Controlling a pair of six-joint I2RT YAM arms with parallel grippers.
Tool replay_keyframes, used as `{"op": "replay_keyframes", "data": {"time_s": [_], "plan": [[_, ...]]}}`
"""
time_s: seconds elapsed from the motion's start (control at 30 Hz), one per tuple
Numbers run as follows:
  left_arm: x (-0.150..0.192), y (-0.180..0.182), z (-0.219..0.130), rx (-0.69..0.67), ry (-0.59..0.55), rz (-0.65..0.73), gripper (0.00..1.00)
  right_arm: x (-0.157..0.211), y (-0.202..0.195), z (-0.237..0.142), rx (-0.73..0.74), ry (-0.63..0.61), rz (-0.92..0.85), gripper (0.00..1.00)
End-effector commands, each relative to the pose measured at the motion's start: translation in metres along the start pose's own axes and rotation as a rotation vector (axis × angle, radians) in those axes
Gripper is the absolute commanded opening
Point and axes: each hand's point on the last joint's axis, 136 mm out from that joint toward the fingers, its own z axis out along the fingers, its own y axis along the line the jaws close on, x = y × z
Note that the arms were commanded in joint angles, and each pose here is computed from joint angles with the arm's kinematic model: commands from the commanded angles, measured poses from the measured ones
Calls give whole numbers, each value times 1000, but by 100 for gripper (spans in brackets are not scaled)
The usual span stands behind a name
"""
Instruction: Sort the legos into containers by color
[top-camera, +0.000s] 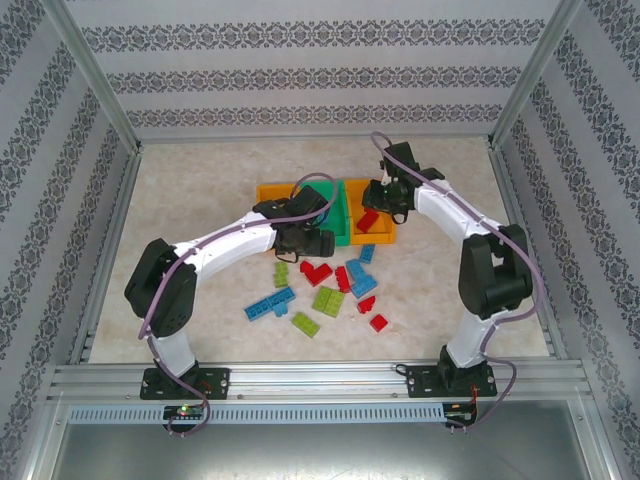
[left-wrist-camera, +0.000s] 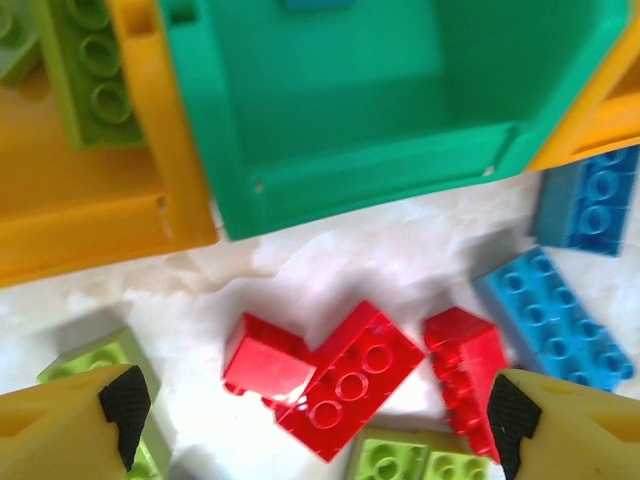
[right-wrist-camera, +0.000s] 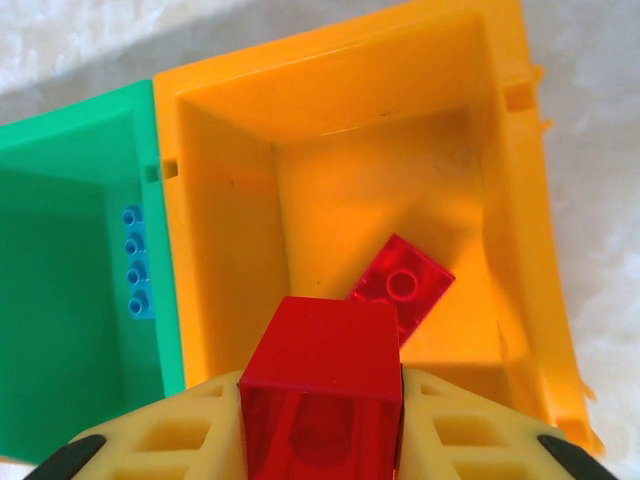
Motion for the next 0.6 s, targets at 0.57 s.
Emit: {"op": "replay_keyframes", "data": {"time_s": [0.57], "plan": [[62,60,-12,-98,52,7,90,-7,8,16,-28,26,-30,61]]}}
